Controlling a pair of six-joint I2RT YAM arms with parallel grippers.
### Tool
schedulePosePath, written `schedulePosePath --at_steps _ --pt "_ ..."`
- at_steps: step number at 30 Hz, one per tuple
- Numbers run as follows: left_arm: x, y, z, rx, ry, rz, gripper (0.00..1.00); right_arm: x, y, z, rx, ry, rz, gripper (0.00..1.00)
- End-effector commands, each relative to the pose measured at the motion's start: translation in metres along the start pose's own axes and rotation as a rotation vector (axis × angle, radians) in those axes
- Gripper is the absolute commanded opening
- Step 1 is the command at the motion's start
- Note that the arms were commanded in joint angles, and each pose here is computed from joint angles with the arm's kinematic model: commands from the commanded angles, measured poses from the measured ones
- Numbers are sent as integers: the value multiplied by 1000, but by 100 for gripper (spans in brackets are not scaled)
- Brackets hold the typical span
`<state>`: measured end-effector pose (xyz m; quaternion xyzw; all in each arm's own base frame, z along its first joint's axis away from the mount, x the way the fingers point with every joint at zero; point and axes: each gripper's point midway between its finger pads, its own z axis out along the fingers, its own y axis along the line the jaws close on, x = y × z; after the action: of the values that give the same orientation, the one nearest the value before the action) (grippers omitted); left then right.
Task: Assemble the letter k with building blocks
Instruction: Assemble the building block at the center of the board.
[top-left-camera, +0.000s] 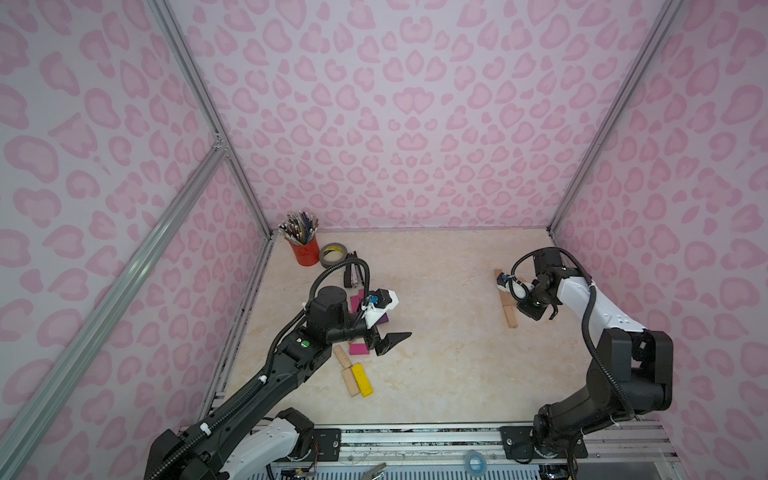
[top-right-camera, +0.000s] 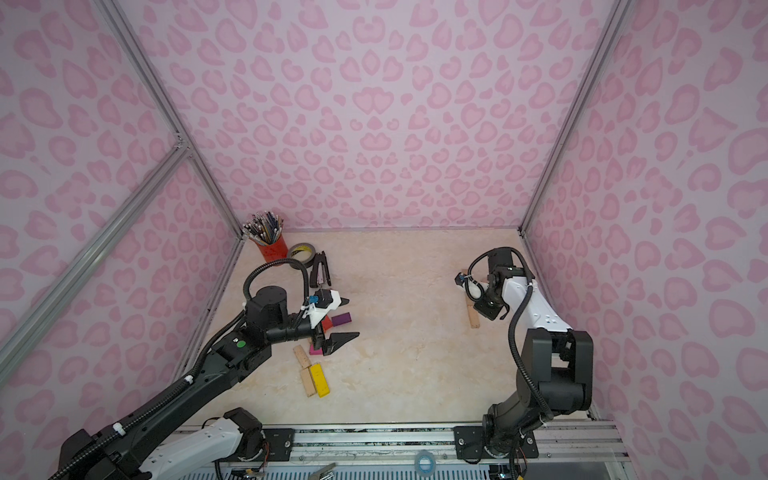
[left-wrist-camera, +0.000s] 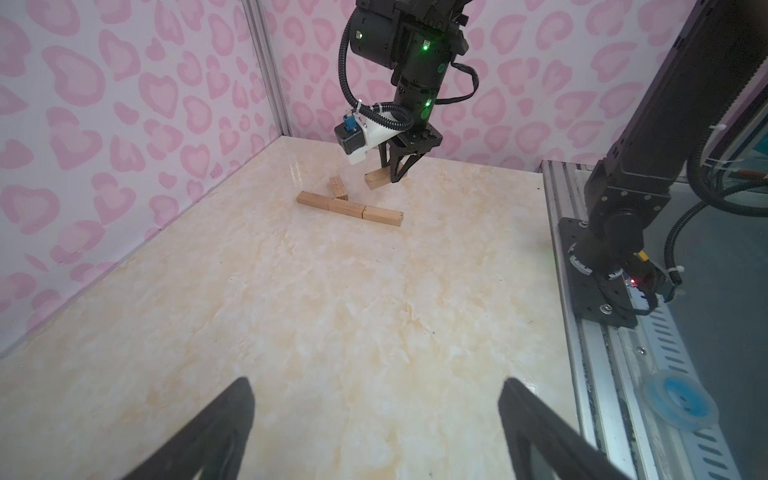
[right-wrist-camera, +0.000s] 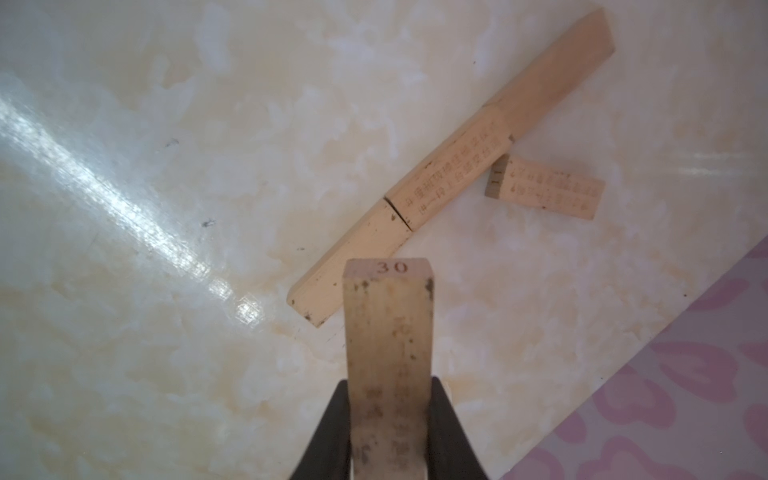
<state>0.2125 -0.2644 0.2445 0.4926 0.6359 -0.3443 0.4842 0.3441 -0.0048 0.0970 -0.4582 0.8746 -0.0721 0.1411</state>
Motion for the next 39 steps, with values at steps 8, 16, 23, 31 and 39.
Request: schedulePosePath --at_steps 8,16,23,31,39 --pt "3 3 4 17 -3 -17 94 22 -5 32 -99 56 -23 18" --pt "7 8 6 25 5 -41 94 28 -8 52 -142 82 12 17" --pt "9 13 6 13 8 -54 94 32 -12 64 -157 86 82 17" --pt "11 16 6 7 12 -63 94 33 -20 75 -154 93 129 17" --pt "11 20 5 4 9 -73 94 31 -15 79 -180 78 123 32"
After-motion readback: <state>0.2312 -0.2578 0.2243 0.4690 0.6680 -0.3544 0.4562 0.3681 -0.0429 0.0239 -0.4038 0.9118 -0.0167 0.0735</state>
